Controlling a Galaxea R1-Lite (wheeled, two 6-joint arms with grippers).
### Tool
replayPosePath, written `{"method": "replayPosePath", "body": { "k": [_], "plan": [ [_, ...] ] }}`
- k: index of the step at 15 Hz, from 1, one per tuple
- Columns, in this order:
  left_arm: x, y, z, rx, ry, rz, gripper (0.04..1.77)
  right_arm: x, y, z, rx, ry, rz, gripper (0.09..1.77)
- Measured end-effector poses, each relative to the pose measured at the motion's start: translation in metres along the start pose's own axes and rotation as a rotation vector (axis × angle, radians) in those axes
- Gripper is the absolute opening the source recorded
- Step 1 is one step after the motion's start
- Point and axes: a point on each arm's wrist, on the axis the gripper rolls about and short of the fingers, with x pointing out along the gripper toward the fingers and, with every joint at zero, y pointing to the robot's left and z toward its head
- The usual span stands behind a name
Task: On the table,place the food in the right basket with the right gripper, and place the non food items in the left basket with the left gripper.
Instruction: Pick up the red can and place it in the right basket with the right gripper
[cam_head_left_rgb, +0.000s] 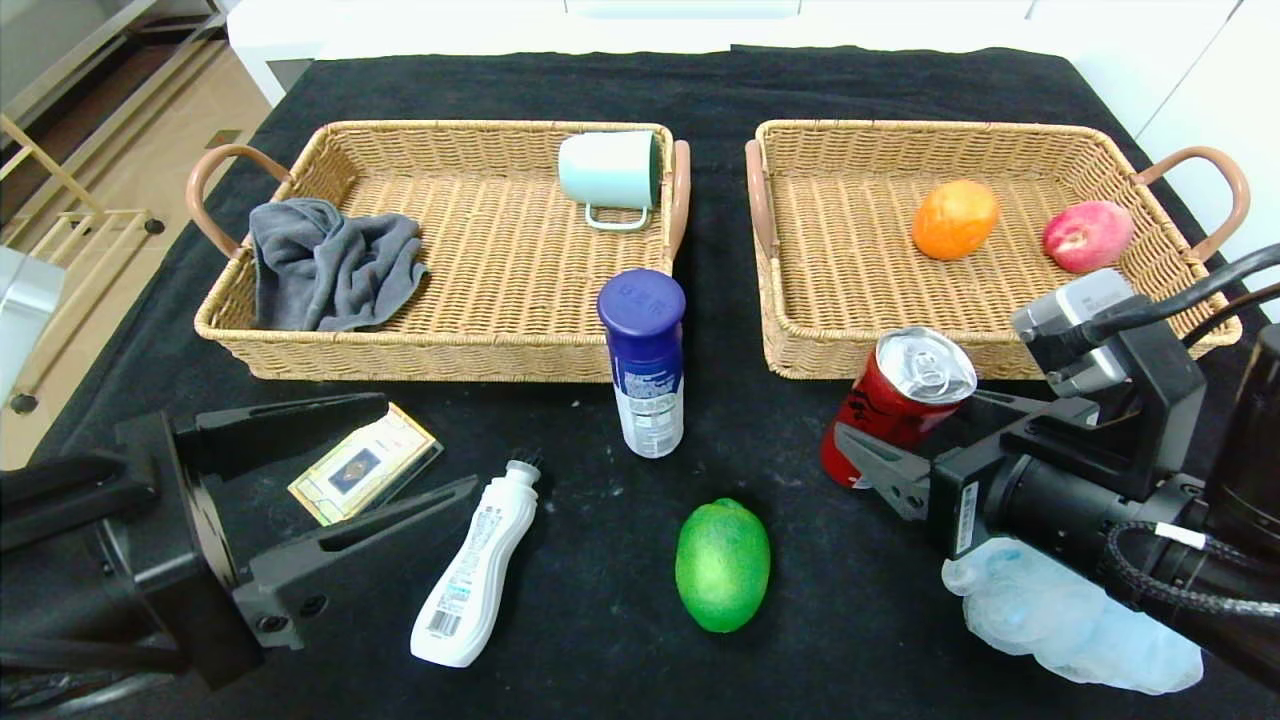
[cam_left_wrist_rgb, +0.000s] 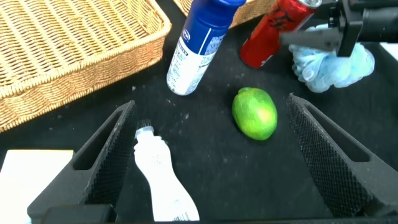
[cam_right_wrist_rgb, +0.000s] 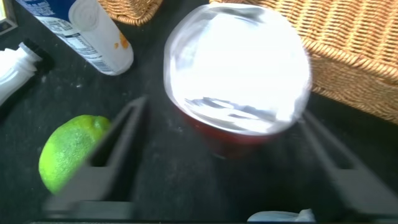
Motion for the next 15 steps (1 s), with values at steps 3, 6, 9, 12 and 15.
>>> {"method": "replayPosePath", "body": {
  "k": [3,6,9,12,15],
  "plan": [
    [0.0001,0.0000,-0.0012,0.004,0.004,0.000,1.72,-0.0005,0.0000,-0.0020,-0.002,0.007,0.002,1.04],
    [0.0008,0.0002,-0.0025,0.006,0.010,0.000,1.72,-0.0016,-0.0002,-0.0053,-0.003,0.009,0.002,0.99],
    [0.0011,0.0002,-0.0031,0.005,0.013,-0.001,1.72,-0.0024,-0.0004,-0.0068,-0.004,0.011,0.002,0.97],
    [0.0015,0.0003,-0.0040,0.004,0.016,0.000,1.72,-0.0029,-0.0005,-0.0068,-0.004,0.011,0.003,0.97],
    [0.0024,0.0005,-0.0052,0.003,0.022,-0.001,1.72,-0.0051,-0.0009,-0.0034,0.001,0.000,0.012,0.96]
  ]
}}
